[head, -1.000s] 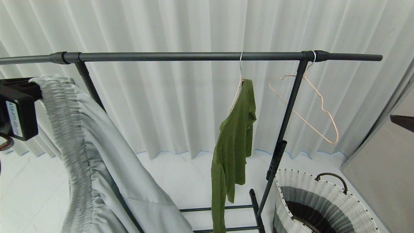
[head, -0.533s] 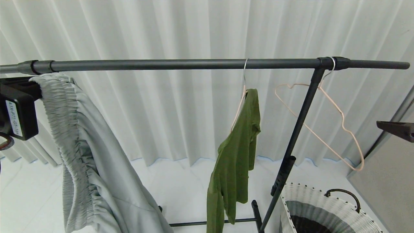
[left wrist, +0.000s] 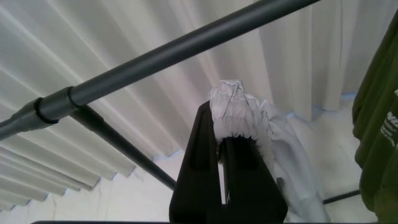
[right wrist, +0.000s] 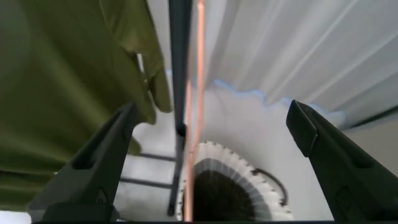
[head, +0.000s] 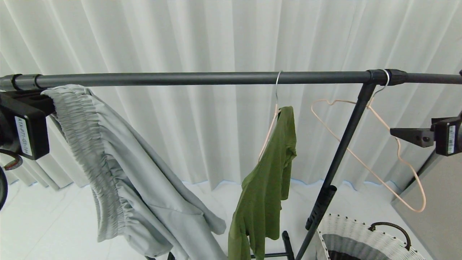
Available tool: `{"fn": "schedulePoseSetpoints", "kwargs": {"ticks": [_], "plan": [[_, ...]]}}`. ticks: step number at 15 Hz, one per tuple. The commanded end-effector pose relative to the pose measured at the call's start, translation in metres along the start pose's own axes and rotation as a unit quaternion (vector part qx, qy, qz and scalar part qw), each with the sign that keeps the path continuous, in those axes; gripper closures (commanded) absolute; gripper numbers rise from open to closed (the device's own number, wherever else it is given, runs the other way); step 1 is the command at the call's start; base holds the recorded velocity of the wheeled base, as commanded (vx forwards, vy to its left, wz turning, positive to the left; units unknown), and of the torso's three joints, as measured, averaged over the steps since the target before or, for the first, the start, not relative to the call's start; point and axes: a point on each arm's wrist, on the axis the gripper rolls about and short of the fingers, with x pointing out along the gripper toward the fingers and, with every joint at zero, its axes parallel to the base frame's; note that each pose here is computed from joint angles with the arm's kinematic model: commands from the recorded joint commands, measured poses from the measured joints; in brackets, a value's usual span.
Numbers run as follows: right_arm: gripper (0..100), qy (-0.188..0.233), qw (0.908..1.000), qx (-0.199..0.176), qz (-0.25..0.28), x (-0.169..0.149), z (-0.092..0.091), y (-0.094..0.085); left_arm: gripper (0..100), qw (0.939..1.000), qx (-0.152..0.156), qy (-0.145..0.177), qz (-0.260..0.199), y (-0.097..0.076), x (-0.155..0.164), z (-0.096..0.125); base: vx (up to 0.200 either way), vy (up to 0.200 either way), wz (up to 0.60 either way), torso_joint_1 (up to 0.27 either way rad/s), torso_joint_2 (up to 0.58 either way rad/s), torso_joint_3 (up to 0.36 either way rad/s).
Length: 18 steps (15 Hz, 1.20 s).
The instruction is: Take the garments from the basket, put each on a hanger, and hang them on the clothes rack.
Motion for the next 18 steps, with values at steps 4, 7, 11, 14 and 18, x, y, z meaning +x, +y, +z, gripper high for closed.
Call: {"fn": "schedulePoseSetpoints", "kwargs": {"ticks": [4, 7, 11, 14, 18], "plan": [[0, 0.067, 0.9973, 0.000, -0.030, 0.053, -0.008, 0.004, 100, 1.0000, 0.000, 0.001, 0.000, 0.000, 0.001, 0.000, 0.000, 0.000, 0.00, 0.000, 0.00, 0.000], [0, 0.093, 0.9949, -0.002, -0.040, 0.065, -0.013, 0.004, 100, 1.0000, 0.001, 0.002, 0.000, -0.001, 0.001, 0.000, 0.000, 0.000, 0.00, 0.000, 0.00, 0.000], [0, 0.124, 0.9915, 0.022, -0.033, 0.062, -0.019, 0.009, 100, 1.0000, 0.003, 0.004, -0.001, -0.001, 0.001, -0.002, 0.000, 0.000, 0.00, 0.000, 0.00, 0.000], [0, 0.127, 0.9904, 0.040, -0.035, 0.063, -0.020, 0.011, 100, 1.0000, 0.002, 0.004, -0.001, -0.001, 0.001, -0.002, 0.000, 0.000, 0.00, 0.000, 0.00, 0.000], [100, 0.131, 0.9899, 0.039, -0.036, 0.065, -0.022, 0.011, 100, 1.0000, 0.002, 0.002, -0.001, -0.001, 0.000, -0.001, 0.000, 0.000, 0.00, 0.000, 0.00, 0.000]]}}
